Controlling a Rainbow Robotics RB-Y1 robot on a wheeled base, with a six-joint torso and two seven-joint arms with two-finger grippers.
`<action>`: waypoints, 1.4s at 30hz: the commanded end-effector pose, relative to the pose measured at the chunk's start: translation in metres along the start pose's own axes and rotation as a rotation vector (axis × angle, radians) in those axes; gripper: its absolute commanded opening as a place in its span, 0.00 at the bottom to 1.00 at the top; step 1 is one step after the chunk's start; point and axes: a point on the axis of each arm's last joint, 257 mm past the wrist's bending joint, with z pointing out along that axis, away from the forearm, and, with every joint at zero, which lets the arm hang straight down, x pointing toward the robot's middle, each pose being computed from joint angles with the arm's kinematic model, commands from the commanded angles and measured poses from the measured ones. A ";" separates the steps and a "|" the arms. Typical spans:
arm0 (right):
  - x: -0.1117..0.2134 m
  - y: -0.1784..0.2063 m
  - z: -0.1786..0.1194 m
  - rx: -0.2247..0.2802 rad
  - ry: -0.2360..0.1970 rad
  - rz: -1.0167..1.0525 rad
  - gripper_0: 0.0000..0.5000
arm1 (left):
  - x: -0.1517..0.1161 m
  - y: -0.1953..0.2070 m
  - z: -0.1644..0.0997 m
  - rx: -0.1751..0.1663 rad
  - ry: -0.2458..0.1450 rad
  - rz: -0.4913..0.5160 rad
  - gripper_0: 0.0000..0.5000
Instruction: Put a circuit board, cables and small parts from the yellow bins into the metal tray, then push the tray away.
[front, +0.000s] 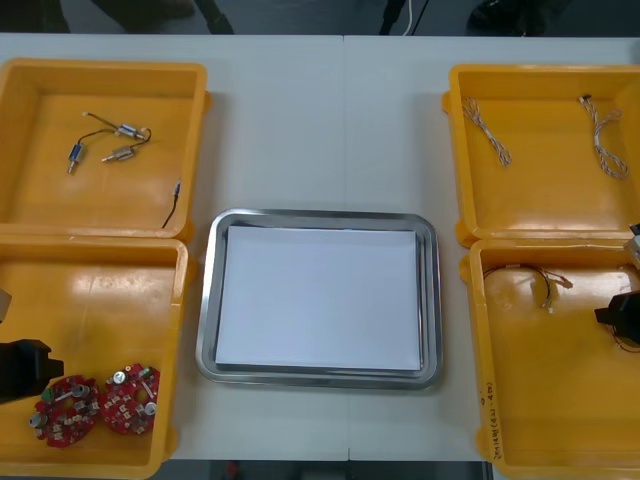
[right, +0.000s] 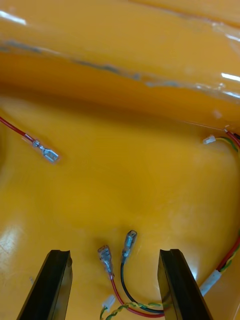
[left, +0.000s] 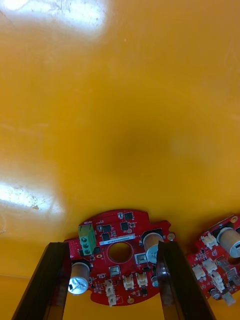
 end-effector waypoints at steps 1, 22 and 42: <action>0.009 -0.007 0.002 0.022 0.014 -0.037 1.00 | 0.015 0.017 0.000 -0.041 0.027 0.117 1.00; 0.019 -0.006 0.028 0.017 0.001 -0.014 1.00 | 0.027 0.027 0.027 -0.037 0.001 0.124 1.00; -0.002 0.001 -0.004 0.005 -0.007 -0.053 0.00 | 0.040 0.035 0.036 -0.035 -0.002 0.132 1.00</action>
